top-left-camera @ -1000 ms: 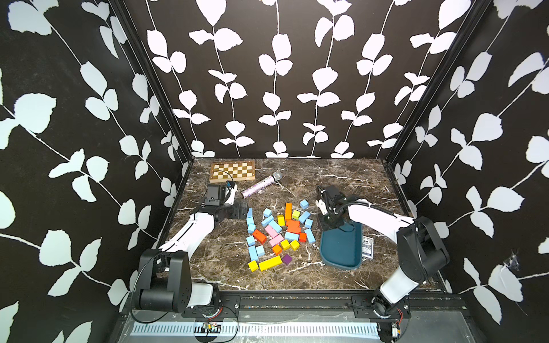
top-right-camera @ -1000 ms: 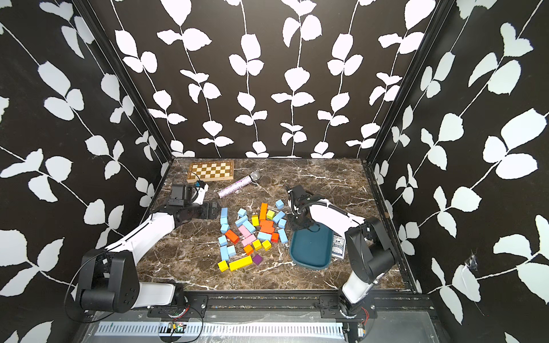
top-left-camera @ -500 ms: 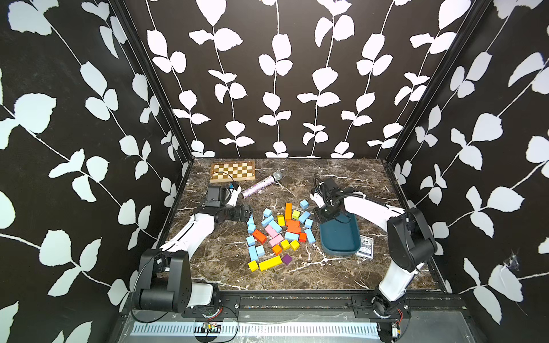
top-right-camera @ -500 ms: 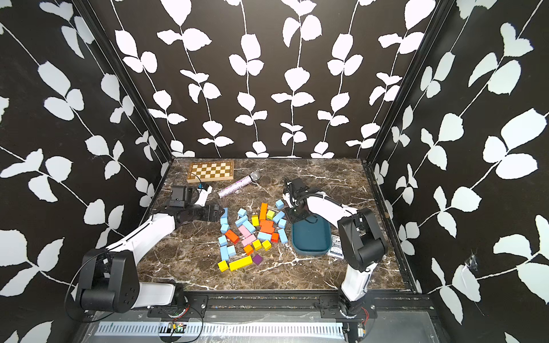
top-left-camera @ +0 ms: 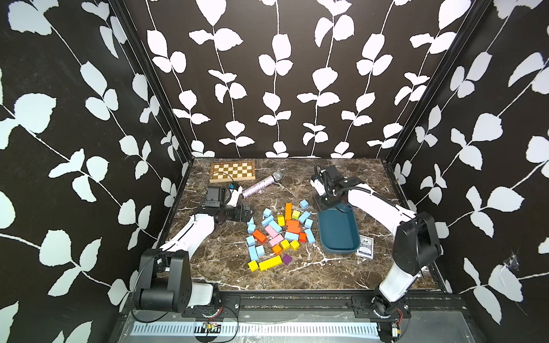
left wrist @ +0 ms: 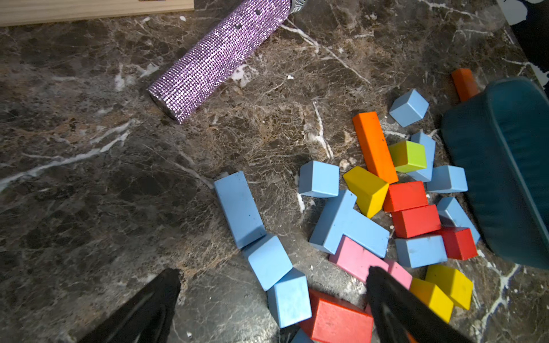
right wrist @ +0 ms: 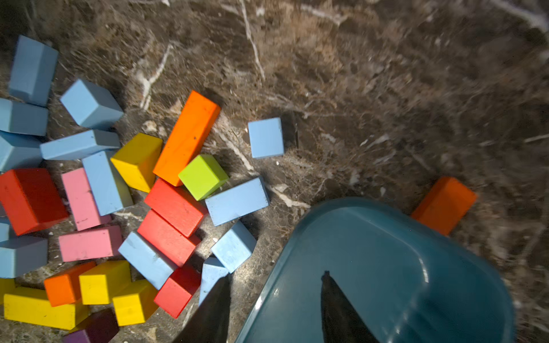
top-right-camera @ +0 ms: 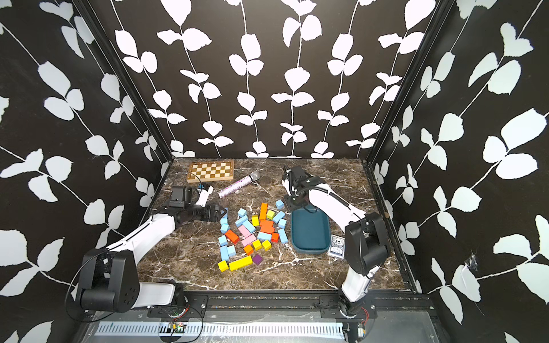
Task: Pick out the blue building blocks
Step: Move the storage box to the center of the board, then pick up the building block from the center of the board.
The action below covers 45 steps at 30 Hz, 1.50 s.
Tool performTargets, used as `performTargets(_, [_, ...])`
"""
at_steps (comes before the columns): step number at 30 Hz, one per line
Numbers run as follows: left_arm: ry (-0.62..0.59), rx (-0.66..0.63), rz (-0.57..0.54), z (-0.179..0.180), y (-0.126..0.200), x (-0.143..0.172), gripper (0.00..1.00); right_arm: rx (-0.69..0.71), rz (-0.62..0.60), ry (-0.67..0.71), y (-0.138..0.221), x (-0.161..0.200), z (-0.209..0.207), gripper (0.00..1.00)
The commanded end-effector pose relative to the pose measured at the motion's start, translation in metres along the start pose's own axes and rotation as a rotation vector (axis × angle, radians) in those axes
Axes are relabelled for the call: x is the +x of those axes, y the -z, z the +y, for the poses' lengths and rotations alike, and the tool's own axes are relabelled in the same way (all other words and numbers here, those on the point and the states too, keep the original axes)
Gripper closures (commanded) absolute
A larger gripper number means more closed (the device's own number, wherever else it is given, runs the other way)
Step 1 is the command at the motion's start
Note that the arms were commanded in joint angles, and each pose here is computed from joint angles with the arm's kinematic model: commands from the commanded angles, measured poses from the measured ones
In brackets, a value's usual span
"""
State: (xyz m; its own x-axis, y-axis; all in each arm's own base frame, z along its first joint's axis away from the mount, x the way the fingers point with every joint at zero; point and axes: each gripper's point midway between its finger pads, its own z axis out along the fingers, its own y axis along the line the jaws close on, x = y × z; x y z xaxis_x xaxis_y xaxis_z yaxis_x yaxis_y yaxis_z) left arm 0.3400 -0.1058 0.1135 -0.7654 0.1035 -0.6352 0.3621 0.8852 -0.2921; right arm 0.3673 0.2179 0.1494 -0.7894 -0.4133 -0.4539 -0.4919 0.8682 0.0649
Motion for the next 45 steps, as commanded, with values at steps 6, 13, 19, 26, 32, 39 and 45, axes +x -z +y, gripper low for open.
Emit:
performTargets(6, [0.020, 0.001, -0.018, 0.003, 0.003, -0.005, 0.01, 0.051, 0.064, 0.088, -0.010, -0.022, 0.005, 0.52])
performTargets(13, [-0.011, -0.004, -0.029, 0.002, 0.008, -0.009, 0.01, 0.021, 0.144, 0.096, -0.056, -0.030, 0.009, 0.52])
performTargets(19, [-0.022, -0.009, -0.025, 0.005, 0.008, -0.007, 0.01, 0.016, 0.221, 0.093, -0.087, -0.020, 0.008, 0.50])
performTargets(26, [-0.014, -0.004, -0.019, 0.005, 0.005, -0.005, 0.01, 0.035, 0.252, 0.102, -0.109, -0.015, 0.003, 0.49])
performTargets(32, [-0.014, 0.000, -0.017, 0.005, 0.004, -0.004, 0.01, 0.021, 0.242, 0.106, -0.121, -0.020, 0.005, 0.50])
performTargets(39, [-0.009, 0.009, -0.009, 0.004, 0.002, -0.003, 0.01, 0.000, 0.253, 0.102, -0.132, -0.019, 0.008, 0.58])
performTargets(45, [-0.013, 0.100, -0.013, -0.010, -0.001, -0.004, 0.01, 0.011, 0.224, 0.104, -0.118, -0.027, 0.006, 0.77])
